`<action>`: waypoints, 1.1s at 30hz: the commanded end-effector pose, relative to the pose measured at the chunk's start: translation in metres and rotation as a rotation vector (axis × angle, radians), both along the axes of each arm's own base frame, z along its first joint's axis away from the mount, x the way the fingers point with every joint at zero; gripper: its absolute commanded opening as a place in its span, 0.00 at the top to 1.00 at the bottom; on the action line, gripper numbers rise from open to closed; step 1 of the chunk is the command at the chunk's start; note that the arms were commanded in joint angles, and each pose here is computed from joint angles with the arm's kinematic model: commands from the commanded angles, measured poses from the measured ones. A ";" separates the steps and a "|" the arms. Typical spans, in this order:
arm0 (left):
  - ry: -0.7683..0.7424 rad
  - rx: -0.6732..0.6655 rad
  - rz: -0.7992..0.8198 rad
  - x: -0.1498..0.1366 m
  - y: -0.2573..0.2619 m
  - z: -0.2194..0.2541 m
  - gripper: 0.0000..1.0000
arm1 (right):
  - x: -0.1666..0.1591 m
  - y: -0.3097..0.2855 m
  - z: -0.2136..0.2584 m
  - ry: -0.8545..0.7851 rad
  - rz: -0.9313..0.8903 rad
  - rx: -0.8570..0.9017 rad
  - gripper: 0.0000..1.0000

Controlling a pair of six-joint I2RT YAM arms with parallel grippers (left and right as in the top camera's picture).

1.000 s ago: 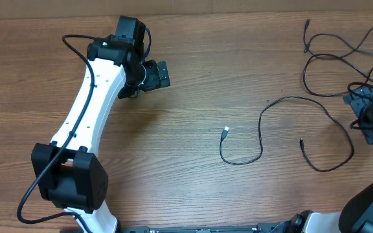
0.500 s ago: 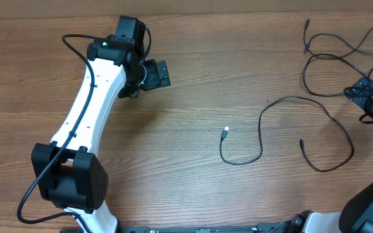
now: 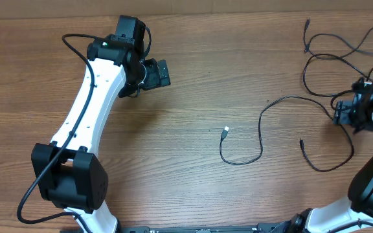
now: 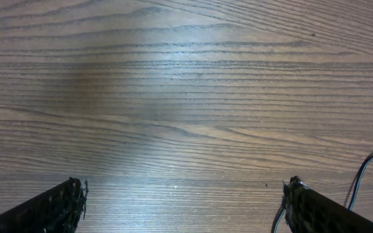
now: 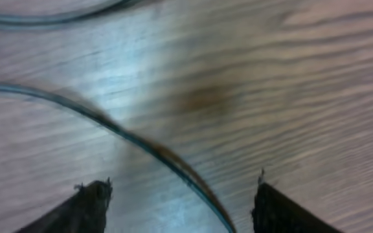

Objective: Untangle cables

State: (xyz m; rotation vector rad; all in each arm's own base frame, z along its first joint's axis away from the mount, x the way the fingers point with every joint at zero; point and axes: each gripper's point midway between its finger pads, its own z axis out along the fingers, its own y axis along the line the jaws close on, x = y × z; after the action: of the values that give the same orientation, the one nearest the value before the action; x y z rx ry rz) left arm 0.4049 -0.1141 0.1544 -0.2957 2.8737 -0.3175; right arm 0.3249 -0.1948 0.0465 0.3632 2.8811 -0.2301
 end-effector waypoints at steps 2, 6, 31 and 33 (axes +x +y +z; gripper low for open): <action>-0.041 0.002 -0.003 0.002 0.001 0.014 0.00 | -0.009 -0.007 -0.004 0.028 0.012 0.006 0.29; -0.040 0.002 -0.003 0.001 0.001 0.014 0.00 | -0.019 -0.019 -0.006 0.032 -0.047 0.013 0.25; -0.040 0.002 -0.003 0.001 0.001 0.014 0.00 | -0.046 -0.020 -0.049 0.093 -0.102 0.109 0.46; -0.040 0.003 -0.003 0.001 0.001 0.014 0.00 | -0.045 -0.021 -0.049 0.087 -0.102 0.105 0.56</action>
State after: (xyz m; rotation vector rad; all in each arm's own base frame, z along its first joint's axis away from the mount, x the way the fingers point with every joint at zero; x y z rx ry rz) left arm 0.4047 -0.1140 0.1543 -0.2958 2.8745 -0.3172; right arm 0.2850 -0.2115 0.0008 0.5228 2.9546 -0.0613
